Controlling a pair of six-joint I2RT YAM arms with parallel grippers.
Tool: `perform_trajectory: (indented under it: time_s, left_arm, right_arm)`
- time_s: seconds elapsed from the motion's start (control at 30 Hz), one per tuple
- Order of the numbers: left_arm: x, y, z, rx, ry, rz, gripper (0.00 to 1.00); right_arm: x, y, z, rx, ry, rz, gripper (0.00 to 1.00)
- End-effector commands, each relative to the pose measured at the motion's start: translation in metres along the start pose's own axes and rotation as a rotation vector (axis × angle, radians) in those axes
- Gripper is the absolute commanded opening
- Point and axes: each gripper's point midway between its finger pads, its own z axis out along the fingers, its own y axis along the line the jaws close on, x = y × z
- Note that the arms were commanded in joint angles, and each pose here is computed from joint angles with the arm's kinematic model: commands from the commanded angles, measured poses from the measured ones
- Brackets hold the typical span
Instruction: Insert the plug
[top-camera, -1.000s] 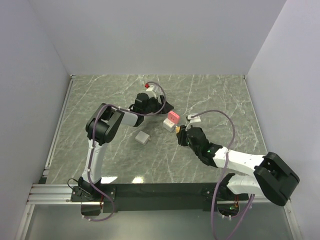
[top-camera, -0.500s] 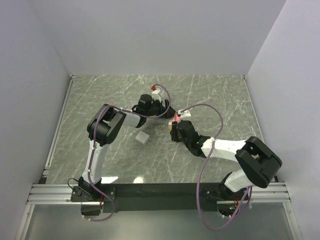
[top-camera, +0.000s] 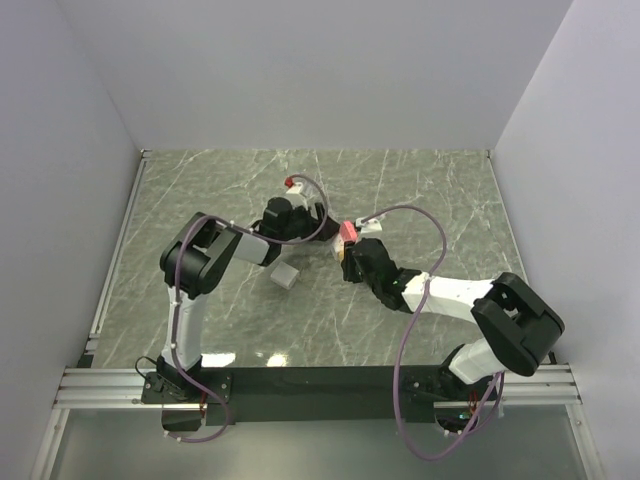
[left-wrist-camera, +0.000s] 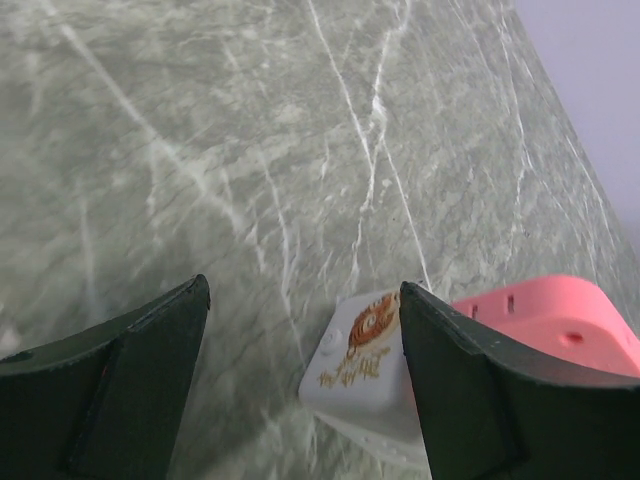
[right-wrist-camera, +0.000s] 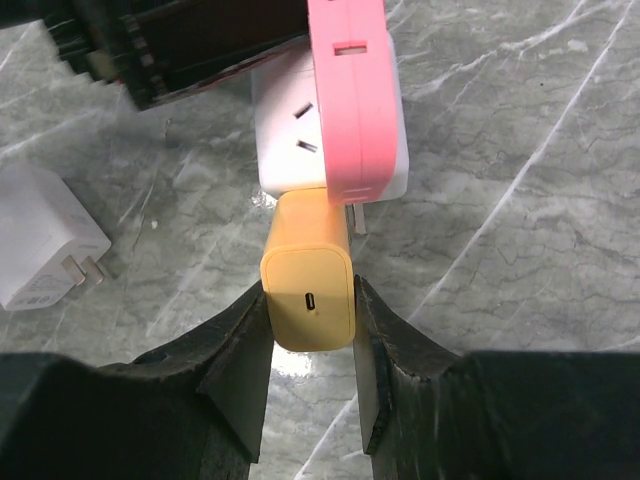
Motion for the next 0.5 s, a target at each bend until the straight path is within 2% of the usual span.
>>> perform_trajectory:
  time_s: [0.0,0.2,0.47]
  left_arm:
    - [0.046,-0.003,-0.024,-0.022,0.132,-0.044,0.82]
    - [0.061,-0.006,-0.048,-0.029,0.135,-0.082,0.82]
    - [0.082,-0.030,-0.044,0.024,0.167,-0.068,0.82]
  right_arm:
    - [-0.038,-0.016,0.005,0.086,-0.101,0.025,0.00]
    - [-0.049,-0.020,0.009,0.110,-0.120,0.013,0.00]
    - [-0.054,-0.033,0.013,0.154,-0.138,0.029,0.00]
